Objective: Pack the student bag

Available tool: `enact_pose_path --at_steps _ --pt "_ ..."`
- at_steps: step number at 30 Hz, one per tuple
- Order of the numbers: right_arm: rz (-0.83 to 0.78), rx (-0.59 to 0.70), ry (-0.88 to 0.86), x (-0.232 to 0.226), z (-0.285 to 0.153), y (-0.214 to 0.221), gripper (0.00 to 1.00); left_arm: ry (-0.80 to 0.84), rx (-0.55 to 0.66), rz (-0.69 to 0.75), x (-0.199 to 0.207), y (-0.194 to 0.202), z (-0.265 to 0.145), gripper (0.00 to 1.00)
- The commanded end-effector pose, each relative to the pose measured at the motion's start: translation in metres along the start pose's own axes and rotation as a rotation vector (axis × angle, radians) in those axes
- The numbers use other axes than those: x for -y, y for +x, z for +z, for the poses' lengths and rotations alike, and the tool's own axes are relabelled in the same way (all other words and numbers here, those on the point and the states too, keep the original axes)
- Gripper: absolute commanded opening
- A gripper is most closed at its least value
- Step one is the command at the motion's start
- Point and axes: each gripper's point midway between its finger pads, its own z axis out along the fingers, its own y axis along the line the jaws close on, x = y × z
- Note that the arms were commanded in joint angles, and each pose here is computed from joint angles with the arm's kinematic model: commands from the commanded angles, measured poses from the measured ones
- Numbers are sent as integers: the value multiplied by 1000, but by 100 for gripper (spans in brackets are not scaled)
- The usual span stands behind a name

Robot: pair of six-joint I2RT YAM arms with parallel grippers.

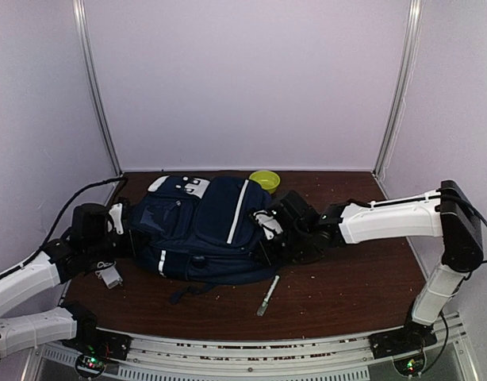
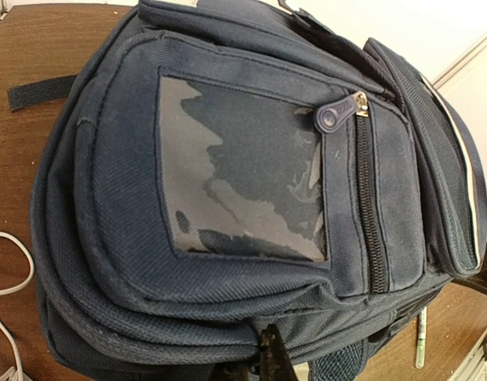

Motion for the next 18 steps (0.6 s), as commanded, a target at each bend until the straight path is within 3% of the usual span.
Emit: enact_pose_path --at_steps 1,12,18 --pt "-32 -162 172 60 -5 45 0 -116 156 57 -18 -45 -17 0" --pt "-108 -186 154 67 -15 36 0 -150 151 48 -28 -47 -19 0" --pt "-55 -110 102 53 0 26 1 -65 151 83 -11 -52 -14 0"
